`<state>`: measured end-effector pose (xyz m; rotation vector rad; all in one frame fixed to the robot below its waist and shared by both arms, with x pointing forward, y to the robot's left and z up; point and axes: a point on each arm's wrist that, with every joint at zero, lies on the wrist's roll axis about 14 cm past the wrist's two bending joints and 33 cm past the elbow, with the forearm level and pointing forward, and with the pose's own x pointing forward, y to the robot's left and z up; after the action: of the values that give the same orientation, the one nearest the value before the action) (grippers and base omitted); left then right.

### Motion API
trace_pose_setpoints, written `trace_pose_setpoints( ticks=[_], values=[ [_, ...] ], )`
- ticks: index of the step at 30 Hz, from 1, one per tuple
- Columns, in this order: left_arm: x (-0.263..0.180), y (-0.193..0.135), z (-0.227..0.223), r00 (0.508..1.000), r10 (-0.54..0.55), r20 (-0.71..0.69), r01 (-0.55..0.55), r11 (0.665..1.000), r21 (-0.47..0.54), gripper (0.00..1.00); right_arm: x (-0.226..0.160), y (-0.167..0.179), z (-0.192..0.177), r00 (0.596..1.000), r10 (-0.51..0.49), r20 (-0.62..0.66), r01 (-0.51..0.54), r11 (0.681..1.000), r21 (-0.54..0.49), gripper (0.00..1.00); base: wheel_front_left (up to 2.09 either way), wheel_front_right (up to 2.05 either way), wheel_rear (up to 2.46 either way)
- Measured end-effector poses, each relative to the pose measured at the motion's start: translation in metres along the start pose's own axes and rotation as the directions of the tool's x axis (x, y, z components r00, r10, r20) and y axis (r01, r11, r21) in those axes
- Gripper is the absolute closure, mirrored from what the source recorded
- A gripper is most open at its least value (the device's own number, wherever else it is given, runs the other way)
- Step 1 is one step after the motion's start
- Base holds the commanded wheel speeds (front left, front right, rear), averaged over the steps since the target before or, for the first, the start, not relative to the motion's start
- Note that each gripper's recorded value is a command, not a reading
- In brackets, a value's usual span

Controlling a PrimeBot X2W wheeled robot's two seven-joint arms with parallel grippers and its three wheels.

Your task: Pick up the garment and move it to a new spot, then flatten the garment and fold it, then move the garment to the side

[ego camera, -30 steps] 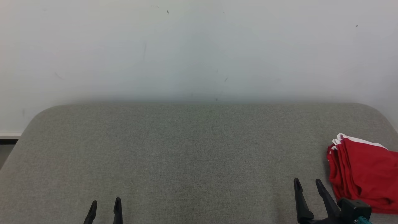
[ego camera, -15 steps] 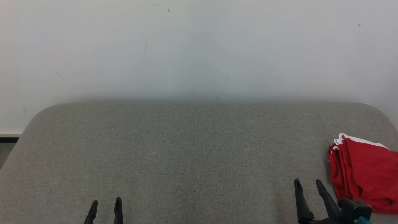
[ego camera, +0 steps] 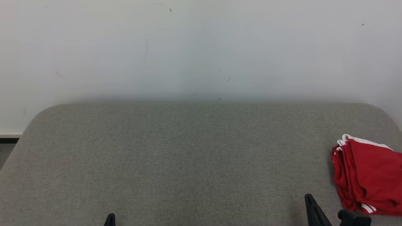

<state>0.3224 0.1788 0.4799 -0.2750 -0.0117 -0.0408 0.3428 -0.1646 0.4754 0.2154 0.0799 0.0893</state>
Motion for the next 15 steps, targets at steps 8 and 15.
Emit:
trace_pose_setpoints(
  ticks=[8, 15],
  values=[
    [0.0, 0.006, -0.008, 0.999, 0.037, -0.037, -0.041, 0.99, -0.133, 1.0, -0.001, -0.012, -0.005, 0.999, -0.045, -0.028, 0.049, 0.988, 0.148, 1.0, 0.0, 0.0, 0.0],
    [0.007, 0.007, -0.005, 0.998, 0.052, -0.039, -0.06, 0.969, -0.242, 1.0, 0.0, -0.018, -0.003, 0.997, -0.068, -0.027, 0.073, 0.961, 0.265, 1.0, 0.0, 0.0, 0.0]
  ],
)
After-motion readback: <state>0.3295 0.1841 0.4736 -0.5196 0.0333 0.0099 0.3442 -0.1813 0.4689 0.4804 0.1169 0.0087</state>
